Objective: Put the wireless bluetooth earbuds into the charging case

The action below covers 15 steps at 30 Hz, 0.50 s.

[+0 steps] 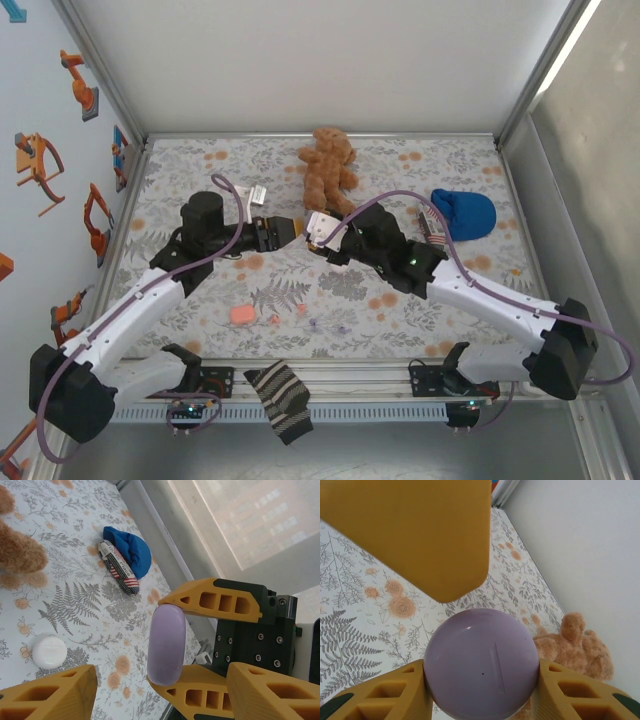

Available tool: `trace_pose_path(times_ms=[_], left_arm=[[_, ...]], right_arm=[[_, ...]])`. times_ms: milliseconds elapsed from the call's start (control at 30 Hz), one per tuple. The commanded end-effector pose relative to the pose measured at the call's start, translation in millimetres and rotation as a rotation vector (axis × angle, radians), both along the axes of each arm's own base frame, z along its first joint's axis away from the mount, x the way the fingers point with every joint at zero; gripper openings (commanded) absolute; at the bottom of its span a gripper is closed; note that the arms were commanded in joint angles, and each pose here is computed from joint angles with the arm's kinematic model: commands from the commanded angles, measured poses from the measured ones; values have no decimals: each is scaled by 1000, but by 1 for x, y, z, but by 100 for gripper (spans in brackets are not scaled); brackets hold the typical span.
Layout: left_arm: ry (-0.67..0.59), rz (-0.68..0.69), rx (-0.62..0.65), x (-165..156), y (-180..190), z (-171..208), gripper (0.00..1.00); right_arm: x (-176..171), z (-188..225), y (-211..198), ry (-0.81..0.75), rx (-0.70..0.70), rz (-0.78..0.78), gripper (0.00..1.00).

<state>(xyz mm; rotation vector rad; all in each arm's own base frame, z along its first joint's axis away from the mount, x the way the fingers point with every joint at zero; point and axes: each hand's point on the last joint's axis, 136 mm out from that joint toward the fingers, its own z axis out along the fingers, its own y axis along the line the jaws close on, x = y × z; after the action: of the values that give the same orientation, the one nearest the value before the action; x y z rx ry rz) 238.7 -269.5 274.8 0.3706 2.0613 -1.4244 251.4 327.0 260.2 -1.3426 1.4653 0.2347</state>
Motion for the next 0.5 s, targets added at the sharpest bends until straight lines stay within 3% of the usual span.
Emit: trace_pose_path(times_ms=[0, 467], left_arm=[[-32, -13, -32, 1, -6, 13, 67], [-11, -78, -31, -2, -27, 6, 57]], right_arm=[[-2, 29, 2, -35, 76, 5, 43], [-1, 31, 2, -41, 79, 1, 43]])
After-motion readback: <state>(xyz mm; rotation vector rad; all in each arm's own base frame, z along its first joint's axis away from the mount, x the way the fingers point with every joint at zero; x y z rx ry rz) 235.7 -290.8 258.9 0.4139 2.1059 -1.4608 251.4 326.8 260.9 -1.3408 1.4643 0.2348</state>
